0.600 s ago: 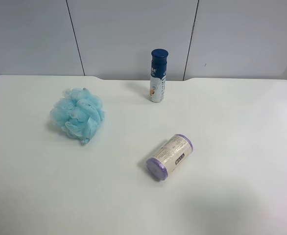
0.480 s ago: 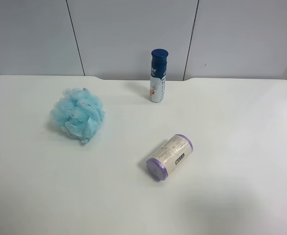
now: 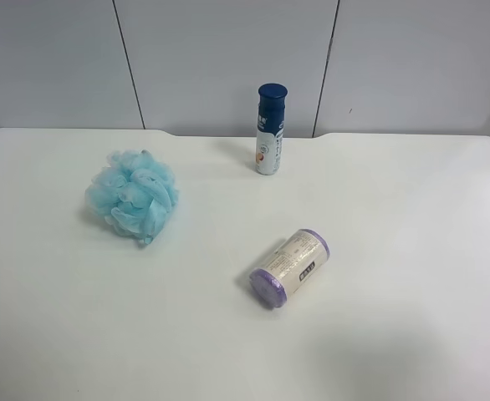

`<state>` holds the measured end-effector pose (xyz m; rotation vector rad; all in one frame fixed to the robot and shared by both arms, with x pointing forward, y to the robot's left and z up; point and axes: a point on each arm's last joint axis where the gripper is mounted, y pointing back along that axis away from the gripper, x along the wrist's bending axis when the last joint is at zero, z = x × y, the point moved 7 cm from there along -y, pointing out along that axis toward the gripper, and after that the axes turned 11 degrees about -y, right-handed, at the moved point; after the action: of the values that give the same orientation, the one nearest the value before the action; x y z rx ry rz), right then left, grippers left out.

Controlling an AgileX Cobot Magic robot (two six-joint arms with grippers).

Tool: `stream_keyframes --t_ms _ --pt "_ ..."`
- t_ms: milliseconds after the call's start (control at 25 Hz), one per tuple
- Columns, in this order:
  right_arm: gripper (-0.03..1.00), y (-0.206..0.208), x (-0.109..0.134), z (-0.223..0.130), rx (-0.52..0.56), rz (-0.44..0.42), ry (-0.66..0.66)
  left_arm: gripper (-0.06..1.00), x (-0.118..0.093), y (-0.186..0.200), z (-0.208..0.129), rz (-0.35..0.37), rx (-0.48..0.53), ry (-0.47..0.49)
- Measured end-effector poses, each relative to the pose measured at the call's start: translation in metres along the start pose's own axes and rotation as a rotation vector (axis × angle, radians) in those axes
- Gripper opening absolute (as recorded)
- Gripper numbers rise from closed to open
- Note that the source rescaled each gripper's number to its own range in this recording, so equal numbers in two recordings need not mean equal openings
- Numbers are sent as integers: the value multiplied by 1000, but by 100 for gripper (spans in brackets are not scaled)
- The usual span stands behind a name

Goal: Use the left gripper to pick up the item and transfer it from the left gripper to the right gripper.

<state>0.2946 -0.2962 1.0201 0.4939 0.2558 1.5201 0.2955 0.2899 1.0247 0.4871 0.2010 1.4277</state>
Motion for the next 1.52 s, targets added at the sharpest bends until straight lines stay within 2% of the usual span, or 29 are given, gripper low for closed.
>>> stream_keyframes --t_ms 600,720,840,1120,1360,1520 --pt "100 0 0 0 0 0 0 100 0 0 2 -1 -10 2" --pt "100 0 0 0 0 0 0 100 2 5 15 6 -41 -5" --pt "100 0 0 0 0 0 0 100 6 2 32 3 -20 -32" --pt "100 0 0 0 0 0 0 100 17 -47 74 -64 177 -84" --pt "100 0 0 0 0 0 0 100 28 -120 103 -132 383 -115" --pt "100 0 0 0 0 0 0 100 32 -171 105 -173 507 -116"
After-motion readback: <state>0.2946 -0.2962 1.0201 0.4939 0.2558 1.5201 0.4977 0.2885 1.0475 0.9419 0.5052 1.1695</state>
